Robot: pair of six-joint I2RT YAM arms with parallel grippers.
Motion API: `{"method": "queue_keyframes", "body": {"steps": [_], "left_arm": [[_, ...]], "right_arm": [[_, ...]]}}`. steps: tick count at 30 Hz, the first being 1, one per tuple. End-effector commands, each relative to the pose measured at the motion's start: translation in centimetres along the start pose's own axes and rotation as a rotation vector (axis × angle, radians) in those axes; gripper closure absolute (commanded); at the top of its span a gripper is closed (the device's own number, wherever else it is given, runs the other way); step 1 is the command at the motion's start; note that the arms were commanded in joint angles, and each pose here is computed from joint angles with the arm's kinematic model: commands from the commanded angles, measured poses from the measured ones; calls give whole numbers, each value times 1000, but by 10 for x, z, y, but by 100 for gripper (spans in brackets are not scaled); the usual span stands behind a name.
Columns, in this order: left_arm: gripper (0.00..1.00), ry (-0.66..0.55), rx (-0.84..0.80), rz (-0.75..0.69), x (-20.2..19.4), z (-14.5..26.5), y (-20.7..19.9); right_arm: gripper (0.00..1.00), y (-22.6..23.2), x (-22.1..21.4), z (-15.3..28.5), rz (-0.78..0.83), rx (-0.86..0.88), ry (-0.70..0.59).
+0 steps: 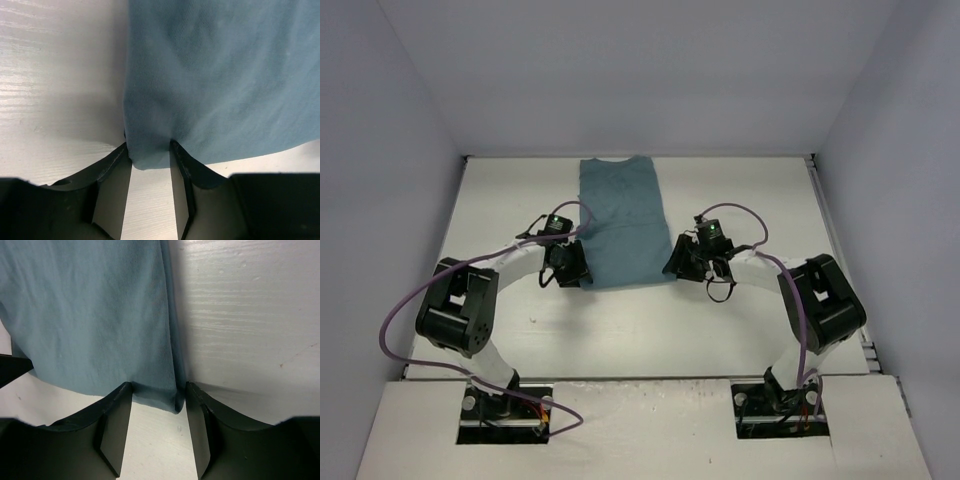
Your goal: Fold and stack the t-shirts
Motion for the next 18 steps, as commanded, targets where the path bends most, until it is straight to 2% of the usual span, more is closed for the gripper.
{"method": "queue_keyframes", "body": {"steps": [1,4,6,8,10,13,18], "left_arm": [[73,80,77,17,-26,-16,24],[84,82,78,13,-26,-18,24],[89,86,76,13,-26,-20,24],[98,86,71,4,-24,-20,22],[100,83,63,-9,-23,-20,21],[100,89,51,-30,-25,-16,20],[100,108,40,-48,-43,8,25]], "right_arm": [[58,-26,-39,3,-34,-101,111],[65,-27,-41,2,-34,-107,114],[71,-27,-42,1,-30,-109,115],[79,-28,-40,0,-23,-118,109],[92,-29,-37,-1,-6,-126,95],[100,-24,-29,2,24,-115,70],[100,-17,-31,18,47,-97,47]]}}
Point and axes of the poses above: each gripper's point midway between its finger pads, its own z axis back along the fingers, its own y axis along the line the jaws close on, x = y × z, the point moved 2 cm from there along z, back along the fingers, and after that the axes turned 3 degrees about -z, right-handed, at the moved point
